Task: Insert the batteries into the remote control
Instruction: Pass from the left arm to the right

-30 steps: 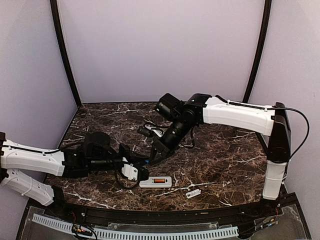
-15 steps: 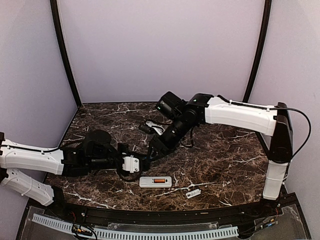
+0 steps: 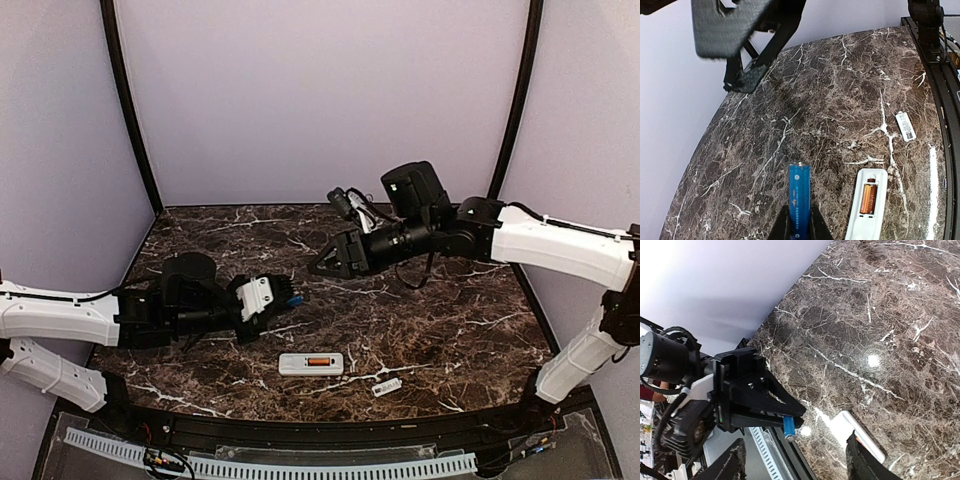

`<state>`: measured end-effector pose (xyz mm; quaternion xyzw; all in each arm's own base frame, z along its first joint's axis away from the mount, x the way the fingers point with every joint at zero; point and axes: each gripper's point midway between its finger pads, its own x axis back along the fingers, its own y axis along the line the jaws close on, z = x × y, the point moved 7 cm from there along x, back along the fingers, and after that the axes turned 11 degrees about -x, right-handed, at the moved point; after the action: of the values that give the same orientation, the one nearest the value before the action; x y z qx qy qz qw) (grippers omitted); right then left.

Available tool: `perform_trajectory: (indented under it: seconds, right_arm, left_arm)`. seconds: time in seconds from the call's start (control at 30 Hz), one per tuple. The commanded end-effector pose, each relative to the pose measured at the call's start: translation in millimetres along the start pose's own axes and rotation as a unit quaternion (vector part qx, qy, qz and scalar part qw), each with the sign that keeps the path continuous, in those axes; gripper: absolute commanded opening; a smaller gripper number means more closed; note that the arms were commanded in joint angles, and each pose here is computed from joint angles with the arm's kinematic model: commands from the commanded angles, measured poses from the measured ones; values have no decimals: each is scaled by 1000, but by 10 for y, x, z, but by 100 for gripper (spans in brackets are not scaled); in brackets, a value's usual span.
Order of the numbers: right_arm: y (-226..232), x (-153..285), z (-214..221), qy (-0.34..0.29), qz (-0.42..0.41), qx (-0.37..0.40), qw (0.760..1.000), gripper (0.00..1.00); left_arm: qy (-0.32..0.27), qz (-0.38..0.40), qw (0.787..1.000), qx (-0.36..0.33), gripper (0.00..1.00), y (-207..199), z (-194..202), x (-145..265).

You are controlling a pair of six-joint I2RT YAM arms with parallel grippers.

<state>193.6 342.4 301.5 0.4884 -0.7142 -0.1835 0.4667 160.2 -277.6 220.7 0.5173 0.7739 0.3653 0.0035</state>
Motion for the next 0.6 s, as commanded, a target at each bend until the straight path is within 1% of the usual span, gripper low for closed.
perform_trajectory:
  seconds: [0.0,0.07,0.2,0.27,0.37,0.43,0.5,0.57]
  right_arm:
    - [-59,-195,-17,-9,4,-29,1000,67]
    - [-60,-267,12,5,6,-29,1000,65]
    - [-64,-396,68,29,2,-28,999,48]
    - [-81,-442,91,38,-2,-32,999,46]
    - [-104,-478,118,47,-4,-36,998,46]
    - [-99,-498,126,53,-11,-36,998,41]
    - [-101,-525,143,60,-17,-37,997,33]
    - [-106,-550,167,68,-23,-40,997,31]
  left_arm:
    - [-18,-12,999,42,0,90,-128,12]
    - [-18,-12,999,40,0,95,-135,8]
    - [-18,-12,999,38,0,99,-140,-3]
    - [-19,-13,999,38,0,102,-144,0]
    - [-16,-11,999,36,0,96,-136,-5]
    - [-15,-10,999,35,0,93,-132,-6]
    - [-14,-10,999,36,0,89,-127,-14]
    - [-15,-11,999,35,0,93,-130,-19]
